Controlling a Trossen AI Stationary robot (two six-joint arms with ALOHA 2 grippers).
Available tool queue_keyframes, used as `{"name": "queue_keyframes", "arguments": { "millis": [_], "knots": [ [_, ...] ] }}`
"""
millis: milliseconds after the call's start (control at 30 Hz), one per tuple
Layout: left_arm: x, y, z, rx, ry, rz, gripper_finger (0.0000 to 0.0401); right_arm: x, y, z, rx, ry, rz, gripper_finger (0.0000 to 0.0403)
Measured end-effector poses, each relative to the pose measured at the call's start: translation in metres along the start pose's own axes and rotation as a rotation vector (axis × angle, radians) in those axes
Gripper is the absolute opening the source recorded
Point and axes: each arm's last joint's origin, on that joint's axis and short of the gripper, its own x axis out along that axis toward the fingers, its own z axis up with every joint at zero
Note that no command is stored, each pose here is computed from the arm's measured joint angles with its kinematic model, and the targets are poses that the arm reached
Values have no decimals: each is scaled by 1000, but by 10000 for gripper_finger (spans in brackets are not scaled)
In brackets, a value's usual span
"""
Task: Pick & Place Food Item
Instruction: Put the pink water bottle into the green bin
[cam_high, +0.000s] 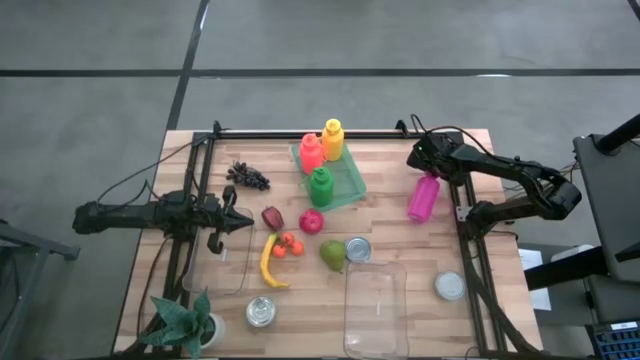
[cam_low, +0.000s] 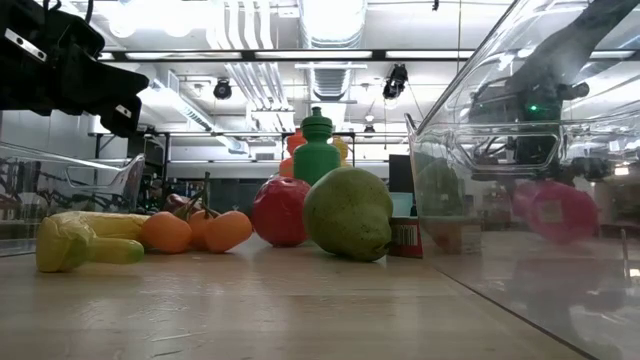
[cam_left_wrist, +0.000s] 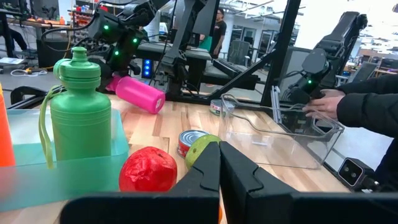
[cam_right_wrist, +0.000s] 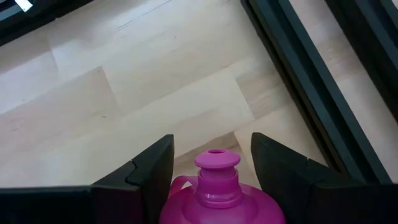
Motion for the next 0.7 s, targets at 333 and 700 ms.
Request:
{"name": "queue_keyframes", "arguments": {
  "millis": [333, 700],
  "knots": [
    [0, 0, 0, 0, 0, 0, 1, -4, 5, -6, -40, -46, 14, 195],
    [0, 0, 0, 0, 0, 0, 1, -22, 23, -7, -83, -147, 69, 195]
  ]
}}
